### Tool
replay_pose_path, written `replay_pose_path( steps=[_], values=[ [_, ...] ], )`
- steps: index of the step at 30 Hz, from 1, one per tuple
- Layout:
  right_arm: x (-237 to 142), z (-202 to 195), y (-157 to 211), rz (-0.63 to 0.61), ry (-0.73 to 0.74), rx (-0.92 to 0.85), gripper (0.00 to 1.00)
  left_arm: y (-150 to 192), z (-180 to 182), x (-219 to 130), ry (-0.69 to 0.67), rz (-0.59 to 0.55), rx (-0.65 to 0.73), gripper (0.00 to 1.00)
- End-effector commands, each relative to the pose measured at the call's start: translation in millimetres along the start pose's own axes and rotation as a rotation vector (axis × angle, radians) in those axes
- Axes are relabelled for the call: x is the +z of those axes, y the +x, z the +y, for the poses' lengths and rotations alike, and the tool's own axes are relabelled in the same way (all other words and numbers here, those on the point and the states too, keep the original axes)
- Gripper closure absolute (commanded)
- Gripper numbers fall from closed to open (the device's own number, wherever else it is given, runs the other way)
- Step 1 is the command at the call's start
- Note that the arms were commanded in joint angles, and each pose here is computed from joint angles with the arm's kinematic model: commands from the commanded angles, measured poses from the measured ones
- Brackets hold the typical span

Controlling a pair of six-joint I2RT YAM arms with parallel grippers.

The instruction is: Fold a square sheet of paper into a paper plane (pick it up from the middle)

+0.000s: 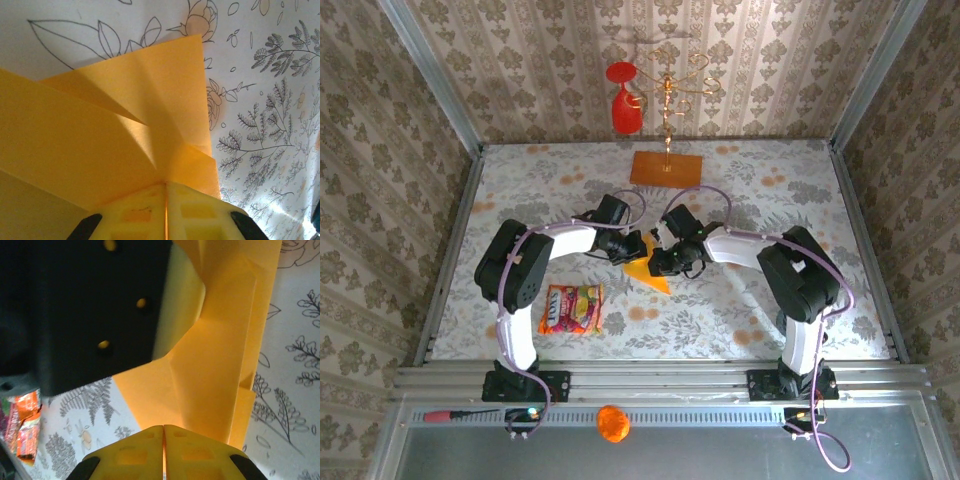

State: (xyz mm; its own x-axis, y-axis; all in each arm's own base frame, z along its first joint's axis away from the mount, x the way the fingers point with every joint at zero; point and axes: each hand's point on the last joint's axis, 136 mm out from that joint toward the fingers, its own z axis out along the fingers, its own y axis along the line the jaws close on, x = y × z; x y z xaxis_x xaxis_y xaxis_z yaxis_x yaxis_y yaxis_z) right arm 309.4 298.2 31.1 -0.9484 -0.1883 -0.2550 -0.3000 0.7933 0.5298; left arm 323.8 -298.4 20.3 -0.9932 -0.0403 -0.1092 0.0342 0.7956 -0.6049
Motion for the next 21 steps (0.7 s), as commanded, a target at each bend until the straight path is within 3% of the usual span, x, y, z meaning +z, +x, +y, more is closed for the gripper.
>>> replay_pose_path(
  steps=[1, 12, 21],
  values=[
    [4.4, 0.7, -3.5, 0.018, -0.008, 0.013, 0.91, 19.6, 45.3, 10.2, -0.169, 0.067, -0.048, 0.91],
    [14.2, -26.4, 13.8, 0.062, 0.090, 0.022, 0.93, 21.5, 59.6, 12.8, -0.277, 0.088, -0.079, 0.91],
    [6.5, -31.1, 42.1, 0.131, 0.090, -0.002, 0.93, 25.1, 75.4, 14.5, -0.364, 0.110, -0.094, 0.91]
  ],
)
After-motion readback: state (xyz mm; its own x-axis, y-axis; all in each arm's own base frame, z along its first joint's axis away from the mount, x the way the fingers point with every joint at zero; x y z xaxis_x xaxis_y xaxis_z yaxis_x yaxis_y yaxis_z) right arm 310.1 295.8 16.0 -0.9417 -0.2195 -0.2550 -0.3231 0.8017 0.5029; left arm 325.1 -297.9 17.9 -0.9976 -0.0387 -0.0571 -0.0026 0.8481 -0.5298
